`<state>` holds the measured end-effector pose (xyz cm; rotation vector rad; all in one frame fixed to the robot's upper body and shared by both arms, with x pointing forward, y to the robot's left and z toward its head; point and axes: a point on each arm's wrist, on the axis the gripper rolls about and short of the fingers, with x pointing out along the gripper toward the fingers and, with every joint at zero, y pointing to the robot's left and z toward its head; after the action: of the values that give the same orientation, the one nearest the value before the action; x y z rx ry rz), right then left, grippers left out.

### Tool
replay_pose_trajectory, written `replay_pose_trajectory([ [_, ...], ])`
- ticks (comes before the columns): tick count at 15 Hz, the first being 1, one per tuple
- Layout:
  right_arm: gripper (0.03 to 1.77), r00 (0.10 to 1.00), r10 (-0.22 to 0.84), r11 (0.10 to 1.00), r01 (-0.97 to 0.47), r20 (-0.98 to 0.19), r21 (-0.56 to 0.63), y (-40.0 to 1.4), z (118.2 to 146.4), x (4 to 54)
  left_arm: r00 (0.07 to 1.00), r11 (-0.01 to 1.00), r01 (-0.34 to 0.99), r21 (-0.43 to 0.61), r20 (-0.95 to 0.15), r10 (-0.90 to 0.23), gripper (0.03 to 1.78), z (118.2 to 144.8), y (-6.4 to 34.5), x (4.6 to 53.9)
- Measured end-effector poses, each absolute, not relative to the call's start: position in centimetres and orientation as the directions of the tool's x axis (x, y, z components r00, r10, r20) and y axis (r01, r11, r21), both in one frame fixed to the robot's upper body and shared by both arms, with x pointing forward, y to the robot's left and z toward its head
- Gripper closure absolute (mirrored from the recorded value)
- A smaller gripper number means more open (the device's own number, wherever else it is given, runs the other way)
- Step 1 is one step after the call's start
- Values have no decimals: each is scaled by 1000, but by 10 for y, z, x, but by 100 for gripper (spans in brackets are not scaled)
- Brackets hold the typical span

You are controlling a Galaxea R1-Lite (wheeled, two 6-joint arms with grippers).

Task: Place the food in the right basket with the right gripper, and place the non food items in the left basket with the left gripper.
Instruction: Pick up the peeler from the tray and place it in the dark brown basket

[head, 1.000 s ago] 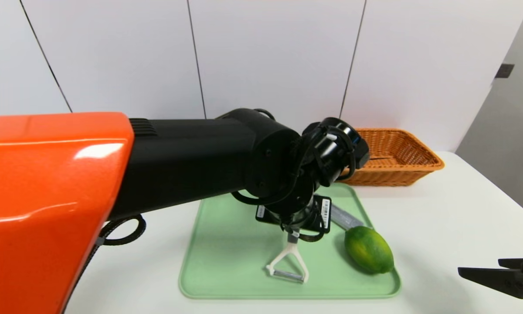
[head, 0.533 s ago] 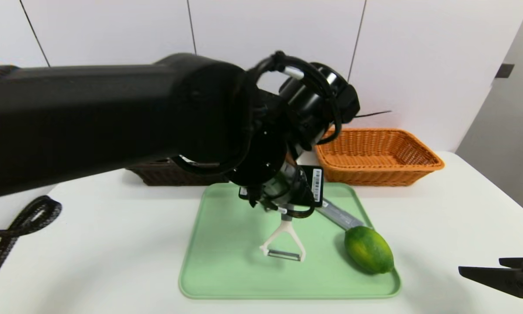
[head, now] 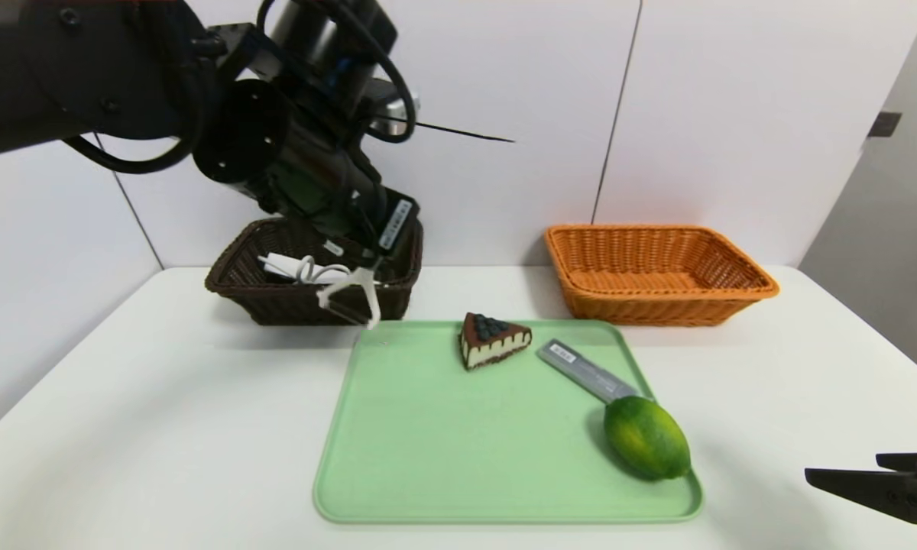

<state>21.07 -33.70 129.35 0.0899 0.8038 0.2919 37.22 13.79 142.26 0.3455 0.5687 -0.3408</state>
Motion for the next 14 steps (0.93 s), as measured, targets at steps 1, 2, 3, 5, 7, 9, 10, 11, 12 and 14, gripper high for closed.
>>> replay_pose_trajectory([
  [1,10,657,290,956,-222,-696,189,-337,1293,211,812,854,426,299,-542,-215,150,1428,150,381],
  [2,10,656,290,957,-222,-697,189,-337,1293,211,831,808,450,379,-509,-225,150,1432,160,389],
  [3,10,654,290,956,-221,-699,191,-337,1292,210,844,756,472,454,-480,-238,150,1436,167,395],
  [5,10,650,292,956,-222,-702,193,-337,1290,210,868,632,481,608,-432,-245,150,1440,179,407],
  [7,10,646,293,956,-221,-705,194,-337,1289,209,891,492,453,743,-390,-232,150,1439,186,419],
  [9,10,645,291,956,-219,-707,193,-337,1289,209,915,368,400,839,-342,-216,150,1433,187,439],
  [10,10,645,290,957,-218,-707,192,-337,1289,209,924,319,374,871,-322,-205,150,1428,188,450],
  [11,10,645,289,957,-218,-707,193,-337,1289,209,930,282,356,891,-310,-195,150,1421,188,461],
  [12,10,645,289,957,-217,-708,193,-337,1288,209,936,252,338,907,-297,-187,150,1413,187,471],
  [14,10,644,287,958,-213,-709,194,-337,1288,209,943,211,318,924,-285,-172,150,1397,183,488],
])
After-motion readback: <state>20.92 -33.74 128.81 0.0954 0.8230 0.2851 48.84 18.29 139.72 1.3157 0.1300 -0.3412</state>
